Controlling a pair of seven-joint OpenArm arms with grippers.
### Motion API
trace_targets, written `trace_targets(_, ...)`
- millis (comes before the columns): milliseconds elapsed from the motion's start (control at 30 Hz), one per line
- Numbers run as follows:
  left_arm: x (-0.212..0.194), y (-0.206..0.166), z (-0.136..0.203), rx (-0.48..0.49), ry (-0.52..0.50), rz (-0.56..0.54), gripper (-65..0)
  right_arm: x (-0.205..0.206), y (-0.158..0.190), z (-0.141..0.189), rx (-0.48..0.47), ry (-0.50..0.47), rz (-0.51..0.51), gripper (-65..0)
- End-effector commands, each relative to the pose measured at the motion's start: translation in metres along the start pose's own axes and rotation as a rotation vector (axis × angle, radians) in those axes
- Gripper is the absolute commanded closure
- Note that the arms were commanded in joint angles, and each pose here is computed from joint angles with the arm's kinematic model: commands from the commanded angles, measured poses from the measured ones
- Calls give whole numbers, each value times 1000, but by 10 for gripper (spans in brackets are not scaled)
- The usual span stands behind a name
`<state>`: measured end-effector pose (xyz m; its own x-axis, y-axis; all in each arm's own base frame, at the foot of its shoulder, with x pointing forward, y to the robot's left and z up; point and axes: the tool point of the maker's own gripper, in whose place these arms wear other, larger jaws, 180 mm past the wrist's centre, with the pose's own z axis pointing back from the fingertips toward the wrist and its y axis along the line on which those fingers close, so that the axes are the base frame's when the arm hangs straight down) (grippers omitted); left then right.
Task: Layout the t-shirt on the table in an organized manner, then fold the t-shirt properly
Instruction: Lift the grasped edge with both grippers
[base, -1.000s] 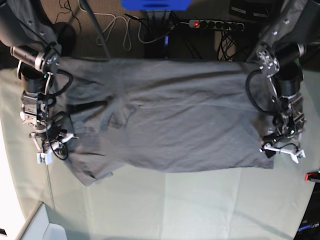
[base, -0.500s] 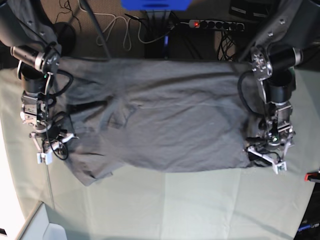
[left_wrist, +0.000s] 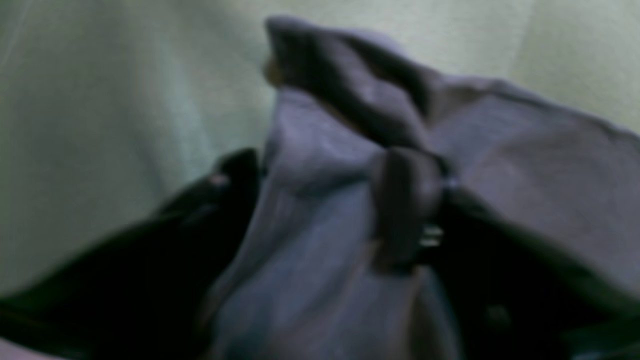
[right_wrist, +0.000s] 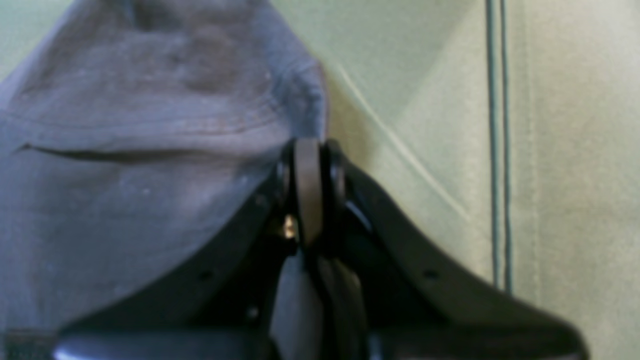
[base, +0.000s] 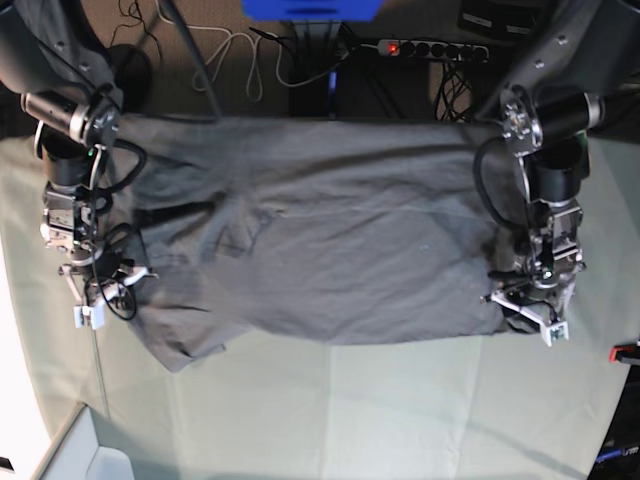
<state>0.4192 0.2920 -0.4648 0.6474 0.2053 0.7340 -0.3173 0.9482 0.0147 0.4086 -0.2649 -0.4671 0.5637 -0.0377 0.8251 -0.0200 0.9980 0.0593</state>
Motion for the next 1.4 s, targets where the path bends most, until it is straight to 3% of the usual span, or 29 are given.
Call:
trace_targets(0,8,9,0,26,0,-11,-255,25,-9,-2,-20,-54,11,0)
trace_targets(267,14,20,1,40,-13,-15,-157,25,-9,-2,-20,-54,11,0)
trace_targets(433,15,20,1,40,-13,-16,0,24,-8,-2,-19,-53,10,0)
trace_targets(633,17,21,2,41,-18,-17,0,23,-1,-4,-9,-54,4,0)
trace_targets(800,40,27,18,59,-122,-44,0,24,-1,-4,-9,-59,3,0)
trace_targets(1067,44,25,31,59,-124,-58,0,28,1,-4,-8,-73,-2,0)
trace_targets(1367,67,17,51,53,-222,-67,0,57,14,27,41,-210,101,0)
